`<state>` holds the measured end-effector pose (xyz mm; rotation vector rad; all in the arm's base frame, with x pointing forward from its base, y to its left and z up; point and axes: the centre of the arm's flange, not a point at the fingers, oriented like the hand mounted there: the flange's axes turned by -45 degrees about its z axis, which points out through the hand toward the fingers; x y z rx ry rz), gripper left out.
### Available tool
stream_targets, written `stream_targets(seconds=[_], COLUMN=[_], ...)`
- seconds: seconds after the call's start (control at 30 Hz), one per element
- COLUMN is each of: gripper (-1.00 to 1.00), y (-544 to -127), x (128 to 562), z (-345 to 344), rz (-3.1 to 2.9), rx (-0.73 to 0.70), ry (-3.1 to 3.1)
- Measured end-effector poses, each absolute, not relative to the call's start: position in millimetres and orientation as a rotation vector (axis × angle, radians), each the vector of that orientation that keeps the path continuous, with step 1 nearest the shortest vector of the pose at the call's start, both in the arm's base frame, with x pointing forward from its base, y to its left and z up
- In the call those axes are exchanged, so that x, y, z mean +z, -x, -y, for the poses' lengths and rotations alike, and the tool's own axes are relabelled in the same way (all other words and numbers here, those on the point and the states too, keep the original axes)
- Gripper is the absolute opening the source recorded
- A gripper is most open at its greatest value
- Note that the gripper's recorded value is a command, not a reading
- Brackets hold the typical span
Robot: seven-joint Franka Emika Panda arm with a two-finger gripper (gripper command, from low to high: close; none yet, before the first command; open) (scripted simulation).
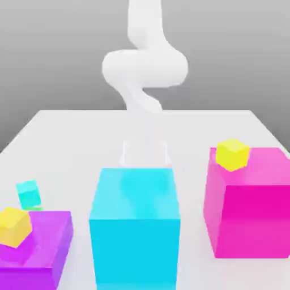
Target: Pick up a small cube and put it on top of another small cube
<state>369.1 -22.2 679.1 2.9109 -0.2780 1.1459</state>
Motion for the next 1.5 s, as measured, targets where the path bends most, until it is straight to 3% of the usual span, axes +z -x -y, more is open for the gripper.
stream_targets(seconds=[0.23, 0.5, 0.8, 1.13, 1.37, 1.4, 1.5], gripper=[0.0, 0.0, 0.0, 0.0, 0.0, -1.0, -1.0], y=[-409, -402, -336, -219, -209, -208, -208], x=[582, 467, 340, 216, 145, 137, 137], z=[103, 205, 295, 339, 336, 335, 335], rz=[1.006, 1.765, 2.474, 3.002, 3.047, 3.045, 3.045], rx=[0.919, 0.665, 0.377, 0.051, 0.001, 0.001, 0.003], ry=[-2.813, -2.481, -1.862, -0.911, -0.779, -0.779, -0.779])
